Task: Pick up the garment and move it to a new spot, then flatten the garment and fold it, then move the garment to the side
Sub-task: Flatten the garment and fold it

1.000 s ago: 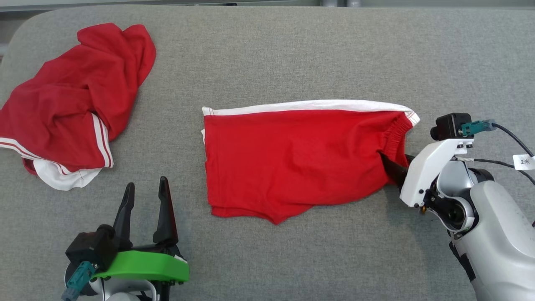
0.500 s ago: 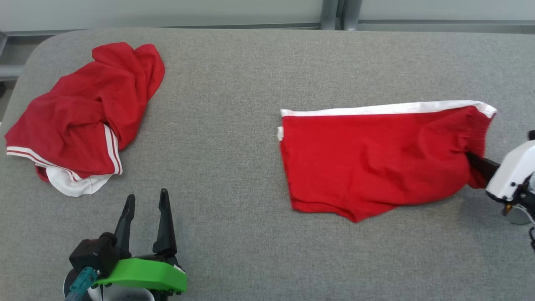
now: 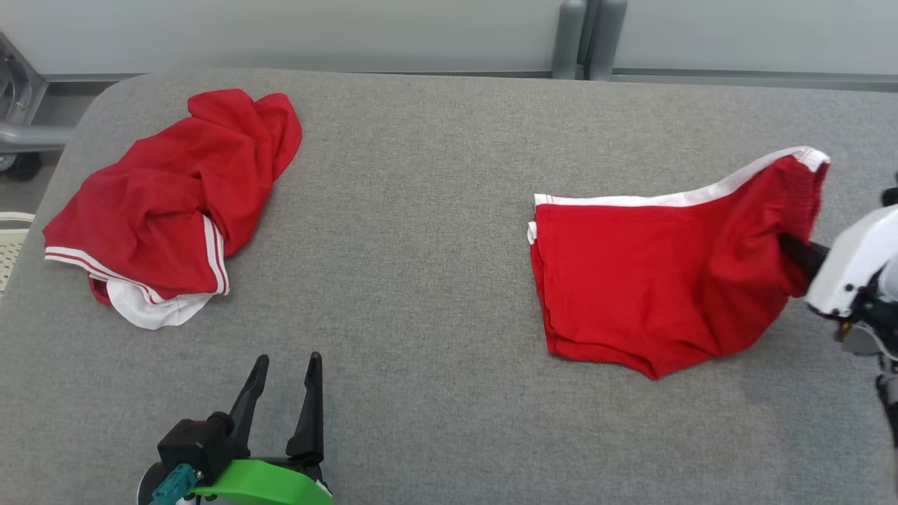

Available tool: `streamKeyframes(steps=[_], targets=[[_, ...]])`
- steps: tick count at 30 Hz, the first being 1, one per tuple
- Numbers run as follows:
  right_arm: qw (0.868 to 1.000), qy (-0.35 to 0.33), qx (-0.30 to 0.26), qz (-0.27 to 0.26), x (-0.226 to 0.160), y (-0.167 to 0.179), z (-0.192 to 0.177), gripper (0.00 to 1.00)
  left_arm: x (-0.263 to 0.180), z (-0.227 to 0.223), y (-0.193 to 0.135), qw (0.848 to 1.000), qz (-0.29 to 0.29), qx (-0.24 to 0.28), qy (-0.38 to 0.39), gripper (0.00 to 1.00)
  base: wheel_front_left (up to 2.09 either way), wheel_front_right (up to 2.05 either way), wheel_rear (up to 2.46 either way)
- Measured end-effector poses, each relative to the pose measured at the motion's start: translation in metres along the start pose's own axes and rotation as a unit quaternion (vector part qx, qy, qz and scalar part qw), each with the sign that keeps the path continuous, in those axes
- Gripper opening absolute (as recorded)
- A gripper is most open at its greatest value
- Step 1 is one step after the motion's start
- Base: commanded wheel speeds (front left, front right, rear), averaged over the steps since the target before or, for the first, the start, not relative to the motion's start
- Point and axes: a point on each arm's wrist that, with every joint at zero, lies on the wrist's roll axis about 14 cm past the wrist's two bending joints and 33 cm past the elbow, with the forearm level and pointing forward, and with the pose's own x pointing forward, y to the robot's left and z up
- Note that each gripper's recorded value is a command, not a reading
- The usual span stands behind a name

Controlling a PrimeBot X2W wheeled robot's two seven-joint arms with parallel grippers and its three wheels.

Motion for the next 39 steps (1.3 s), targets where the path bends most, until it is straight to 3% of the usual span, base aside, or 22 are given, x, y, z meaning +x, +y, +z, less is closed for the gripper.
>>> streamKeyframes(steps=[7, 14, 15, 17, 18, 19, 20, 28, 33, 36, 39], targets=[[0.994, 0.052, -0.055, 0.075, 0.015, 0.097, -0.032, 0.00, -0.005, -0.003, 0.008, 1.000, 0.010, 0.006, 0.000, 1.00, 0.00, 0.00, 0.00], [0.988, 0.084, -0.102, 0.074, 0.035, 0.122, -0.058, 0.00, -0.001, -0.003, 0.009, 1.000, 0.009, 0.006, -0.002, 1.00, 0.00, 0.00, 0.00], [0.988, 0.085, -0.105, 0.074, 0.037, 0.124, -0.060, 0.20, -0.001, -0.002, 0.010, 1.000, 0.011, 0.006, -0.004, 1.00, 0.00, 0.00, 0.00], [0.987, 0.088, -0.111, 0.078, 0.041, 0.128, -0.065, 0.24, -0.002, -0.002, 0.014, 1.000, 0.018, 0.006, -0.005, 1.00, 0.00, 0.00, 0.00], [0.986, 0.088, -0.114, 0.080, 0.043, 0.131, -0.066, 0.32, -0.002, -0.002, 0.015, 1.000, 0.019, 0.006, -0.005, 1.00, 0.00, 0.00, 0.00], [0.986, 0.086, -0.117, 0.083, 0.044, 0.134, -0.067, 0.53, -0.001, -0.002, 0.015, 1.000, 0.021, 0.006, -0.005, 1.00, 0.00, 0.00, 0.00], [0.986, 0.080, -0.120, 0.087, 0.046, 0.137, -0.065, 1.00, -0.001, -0.003, 0.015, 1.000, 0.022, 0.005, -0.004, 1.00, 0.00, 0.00, 0.00], [0.984, 0.024, -0.098, 0.148, 0.041, 0.170, -0.051, 1.00, 0.001, -0.008, 0.010, 1.000, 0.015, 0.003, 0.001, 1.00, 0.00, 0.00, 0.00], [0.979, -0.048, -0.068, 0.184, 0.022, 0.185, -0.018, 1.00, 0.003, -0.006, 0.008, 1.000, 0.012, 0.004, -0.003, 1.00, 0.00, 0.00, 0.00], [0.981, -0.072, -0.065, 0.165, 0.011, 0.169, -0.009, 1.00, 0.002, -0.004, 0.007, 1.000, 0.013, 0.002, -0.006, 1.00, 0.00, 0.00, 0.00], [0.989, -0.071, -0.065, 0.108, 0.007, 0.123, -0.009, 1.00, 0.005, -0.004, 0.003, 1.000, 0.006, 0.001, -0.007, 1.00, 0.00, 0.00, 0.00]])
